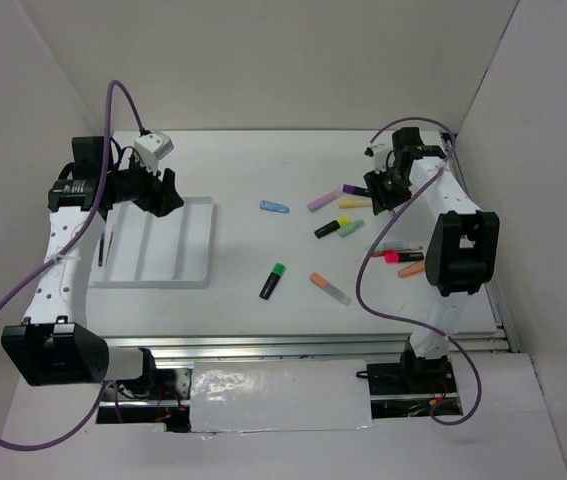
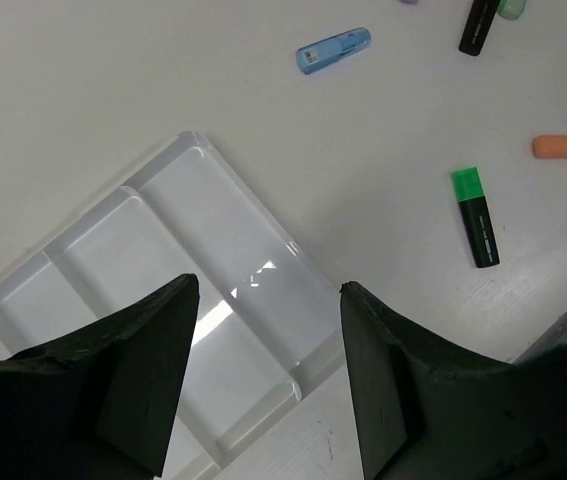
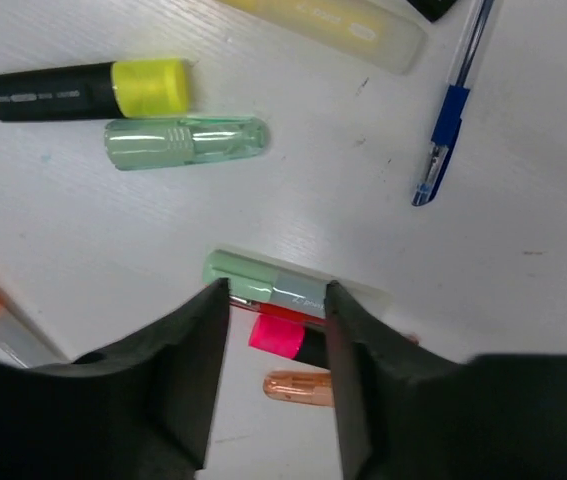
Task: Sort the stationery into containers
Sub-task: Grab a piece of stationery with the right arm
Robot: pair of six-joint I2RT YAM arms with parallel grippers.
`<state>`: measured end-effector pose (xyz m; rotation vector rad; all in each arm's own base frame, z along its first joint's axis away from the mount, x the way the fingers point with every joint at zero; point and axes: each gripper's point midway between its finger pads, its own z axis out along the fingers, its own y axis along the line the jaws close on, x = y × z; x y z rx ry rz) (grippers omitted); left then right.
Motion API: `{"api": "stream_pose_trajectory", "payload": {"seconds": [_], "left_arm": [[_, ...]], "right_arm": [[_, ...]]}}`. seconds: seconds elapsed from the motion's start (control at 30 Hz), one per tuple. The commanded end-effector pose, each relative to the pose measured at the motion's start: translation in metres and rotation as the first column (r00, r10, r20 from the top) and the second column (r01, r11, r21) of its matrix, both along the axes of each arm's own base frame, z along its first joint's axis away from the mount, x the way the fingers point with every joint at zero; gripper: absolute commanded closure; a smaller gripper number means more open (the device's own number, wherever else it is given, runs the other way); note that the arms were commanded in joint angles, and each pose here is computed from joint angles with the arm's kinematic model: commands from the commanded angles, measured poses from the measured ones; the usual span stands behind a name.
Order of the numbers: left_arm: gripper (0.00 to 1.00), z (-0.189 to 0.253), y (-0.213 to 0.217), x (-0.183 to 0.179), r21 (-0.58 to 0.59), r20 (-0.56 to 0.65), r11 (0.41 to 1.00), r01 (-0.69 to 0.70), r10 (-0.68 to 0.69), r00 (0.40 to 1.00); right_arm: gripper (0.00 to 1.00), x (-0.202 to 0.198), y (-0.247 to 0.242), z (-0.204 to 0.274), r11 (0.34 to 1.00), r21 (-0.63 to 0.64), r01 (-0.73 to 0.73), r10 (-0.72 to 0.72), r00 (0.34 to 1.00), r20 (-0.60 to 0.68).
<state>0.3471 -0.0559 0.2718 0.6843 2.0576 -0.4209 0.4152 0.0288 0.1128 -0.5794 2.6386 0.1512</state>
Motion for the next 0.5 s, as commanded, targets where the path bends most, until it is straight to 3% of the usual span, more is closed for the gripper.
{"api": "stream_pose_trajectory", "payload": {"seconds": [0.0, 0.07, 0.17, 0.47], "left_arm": [[0.29, 0.009, 0.0, 0.009, 0.022, 0.046, 1.0, -0.008, 0.007, 0.999], [0.28, 0.003, -0.001, 0.007, 0.012, 0.005, 1.0, -0.011, 0.011, 1.0], [0.27, 0.001, -0.001, 0.006, 0.011, -0.005, 1.0, -0.012, 0.012, 1.0], [0.27, -0.007, -0.005, 0.003, 0.01, -0.013, 1.0, -0.01, 0.01, 1.0]], "right_arm": [[0.47, 0.017, -0.014, -0.013, 0.997, -0.026, 0.069, -0.07, 0.997, -0.041], [0.4, 0.023, -0.035, -0.032, 0.993, -0.035, 0.115, -0.118, 0.989, -0.088], [0.39, 0.04, -0.052, -0.039, 0.988, -0.056, 0.143, -0.147, 0.985, -0.084], [0.47, 0.068, -0.066, -0.066, 0.987, -0.083, 0.14, -0.149, 0.982, -0.116]]}}
